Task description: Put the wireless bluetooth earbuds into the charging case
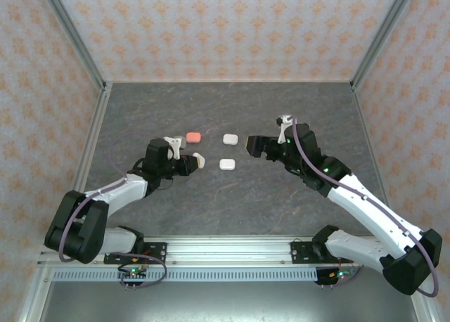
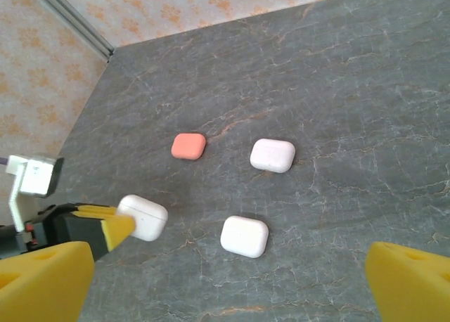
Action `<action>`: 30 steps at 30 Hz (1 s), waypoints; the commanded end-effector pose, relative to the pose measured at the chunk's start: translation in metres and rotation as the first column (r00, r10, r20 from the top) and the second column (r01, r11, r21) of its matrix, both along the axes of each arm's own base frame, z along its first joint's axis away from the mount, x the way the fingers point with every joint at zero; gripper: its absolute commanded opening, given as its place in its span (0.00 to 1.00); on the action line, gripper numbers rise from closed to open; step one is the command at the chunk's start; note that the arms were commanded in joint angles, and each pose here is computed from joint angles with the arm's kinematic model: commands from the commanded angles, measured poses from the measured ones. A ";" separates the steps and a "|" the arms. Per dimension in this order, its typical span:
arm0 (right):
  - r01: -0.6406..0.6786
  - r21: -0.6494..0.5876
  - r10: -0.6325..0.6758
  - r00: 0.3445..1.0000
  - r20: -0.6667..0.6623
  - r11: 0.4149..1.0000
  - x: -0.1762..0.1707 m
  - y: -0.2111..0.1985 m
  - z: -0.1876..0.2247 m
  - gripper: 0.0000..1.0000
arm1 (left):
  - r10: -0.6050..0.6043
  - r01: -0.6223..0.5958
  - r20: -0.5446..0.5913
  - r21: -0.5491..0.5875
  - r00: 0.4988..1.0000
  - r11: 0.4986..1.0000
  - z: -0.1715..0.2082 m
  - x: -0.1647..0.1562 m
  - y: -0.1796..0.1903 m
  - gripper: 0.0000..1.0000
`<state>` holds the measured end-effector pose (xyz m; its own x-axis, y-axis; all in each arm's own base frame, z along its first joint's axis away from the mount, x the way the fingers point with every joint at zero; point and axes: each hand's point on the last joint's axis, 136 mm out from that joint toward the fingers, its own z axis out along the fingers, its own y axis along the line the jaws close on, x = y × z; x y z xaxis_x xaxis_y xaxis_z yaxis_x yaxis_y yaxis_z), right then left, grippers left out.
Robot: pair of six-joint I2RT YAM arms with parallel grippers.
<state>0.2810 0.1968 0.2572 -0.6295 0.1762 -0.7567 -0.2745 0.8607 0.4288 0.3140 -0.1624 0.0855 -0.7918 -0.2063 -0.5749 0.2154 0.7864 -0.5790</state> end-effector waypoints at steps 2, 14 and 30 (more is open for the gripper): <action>0.023 -0.008 -0.023 1.000 -0.008 1.000 0.004 -0.002 -0.004 0.99 | 0.052 -0.052 -0.005 0.016 0.999 0.998 -0.011 0.006 0.008 0.00; 0.017 -0.020 -0.017 1.000 -0.019 1.000 0.005 -0.001 -0.008 0.99 | 0.104 -0.100 -0.041 0.085 0.994 0.991 -0.037 0.004 0.021 0.16; 0.083 -0.104 -0.087 0.996 -0.033 0.991 0.008 -0.029 -0.018 0.99 | 0.182 -0.174 -0.030 0.186 0.983 0.967 -0.044 0.006 0.042 0.55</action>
<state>0.2884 0.1845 0.2415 -0.6510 0.1648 -0.7409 -0.2213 0.8925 0.3930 0.3172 -0.1341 0.0416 -0.7989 -0.2374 -0.5527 0.0703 0.8757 -0.4778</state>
